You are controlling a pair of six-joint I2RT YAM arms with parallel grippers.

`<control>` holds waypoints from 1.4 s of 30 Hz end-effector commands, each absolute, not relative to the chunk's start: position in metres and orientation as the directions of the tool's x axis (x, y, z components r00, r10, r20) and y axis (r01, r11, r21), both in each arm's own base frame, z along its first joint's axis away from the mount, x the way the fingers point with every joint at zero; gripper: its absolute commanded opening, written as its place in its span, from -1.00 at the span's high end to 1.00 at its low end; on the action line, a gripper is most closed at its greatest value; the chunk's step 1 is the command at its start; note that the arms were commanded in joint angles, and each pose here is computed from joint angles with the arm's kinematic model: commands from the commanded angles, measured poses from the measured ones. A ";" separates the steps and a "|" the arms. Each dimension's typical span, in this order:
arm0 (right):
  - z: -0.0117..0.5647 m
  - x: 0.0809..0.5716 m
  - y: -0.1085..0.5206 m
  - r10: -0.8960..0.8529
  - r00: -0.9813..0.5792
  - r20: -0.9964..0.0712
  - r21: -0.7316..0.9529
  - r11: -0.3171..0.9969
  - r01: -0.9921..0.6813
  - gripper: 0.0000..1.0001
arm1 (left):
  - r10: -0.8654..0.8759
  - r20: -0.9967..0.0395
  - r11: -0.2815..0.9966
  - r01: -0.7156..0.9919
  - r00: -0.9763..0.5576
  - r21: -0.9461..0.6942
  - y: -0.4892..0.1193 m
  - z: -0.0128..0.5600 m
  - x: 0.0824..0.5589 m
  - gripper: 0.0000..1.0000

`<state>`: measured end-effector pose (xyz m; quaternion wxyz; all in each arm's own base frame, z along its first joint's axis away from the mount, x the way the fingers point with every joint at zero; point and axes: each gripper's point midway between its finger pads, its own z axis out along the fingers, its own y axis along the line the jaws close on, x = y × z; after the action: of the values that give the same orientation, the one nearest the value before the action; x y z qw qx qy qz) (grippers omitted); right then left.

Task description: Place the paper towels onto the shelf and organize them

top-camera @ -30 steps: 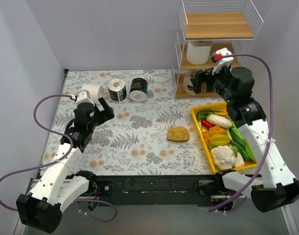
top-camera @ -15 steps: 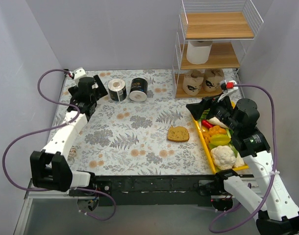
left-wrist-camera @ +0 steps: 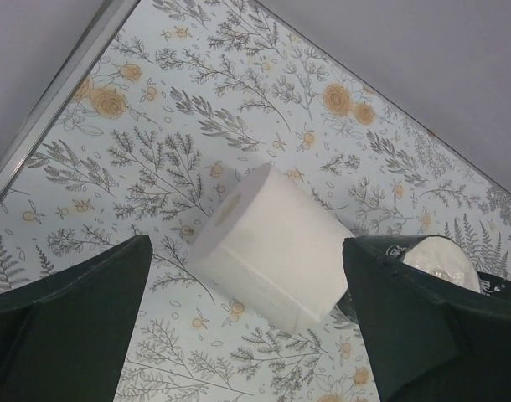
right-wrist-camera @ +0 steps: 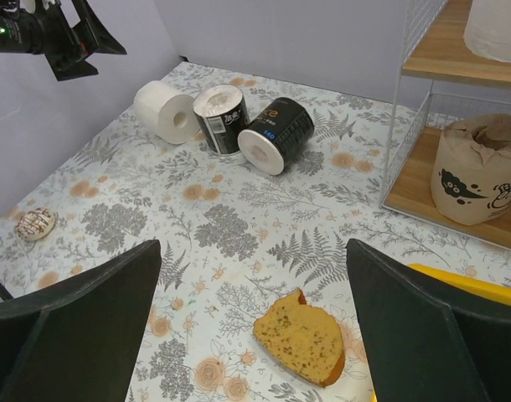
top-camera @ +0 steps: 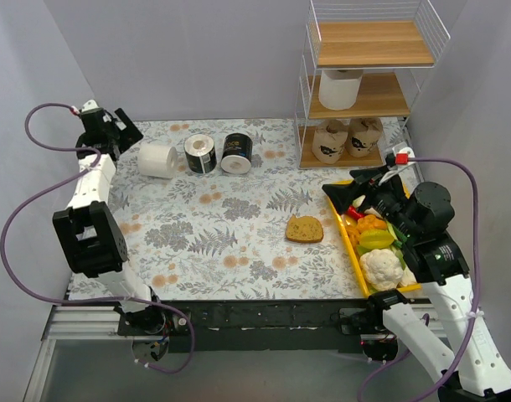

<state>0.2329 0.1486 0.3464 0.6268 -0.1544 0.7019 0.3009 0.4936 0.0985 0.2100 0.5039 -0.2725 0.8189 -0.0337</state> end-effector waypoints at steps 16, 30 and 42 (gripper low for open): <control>0.342 0.234 0.152 0.120 -0.159 -0.980 0.193 0.762 -0.618 -0.97 | -0.584 -0.590 0.701 0.021 -0.557 -0.713 0.076 0.146 0.524 -0.96; 0.336 0.242 0.149 0.103 -0.169 -0.980 0.185 0.781 -0.597 -0.97 | -0.581 -0.556 0.617 0.123 -0.594 -0.777 0.055 0.150 0.516 -0.92; 0.334 0.238 0.148 0.101 -0.183 -0.978 0.192 0.780 -0.595 -0.97 | -0.586 -0.568 0.568 0.207 -0.578 -0.797 0.013 0.169 0.479 -0.79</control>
<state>0.2408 0.1511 0.3178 0.6009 -0.1694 0.7263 0.2878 0.4943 0.0342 0.1309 0.4042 -0.1634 0.7877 -0.4352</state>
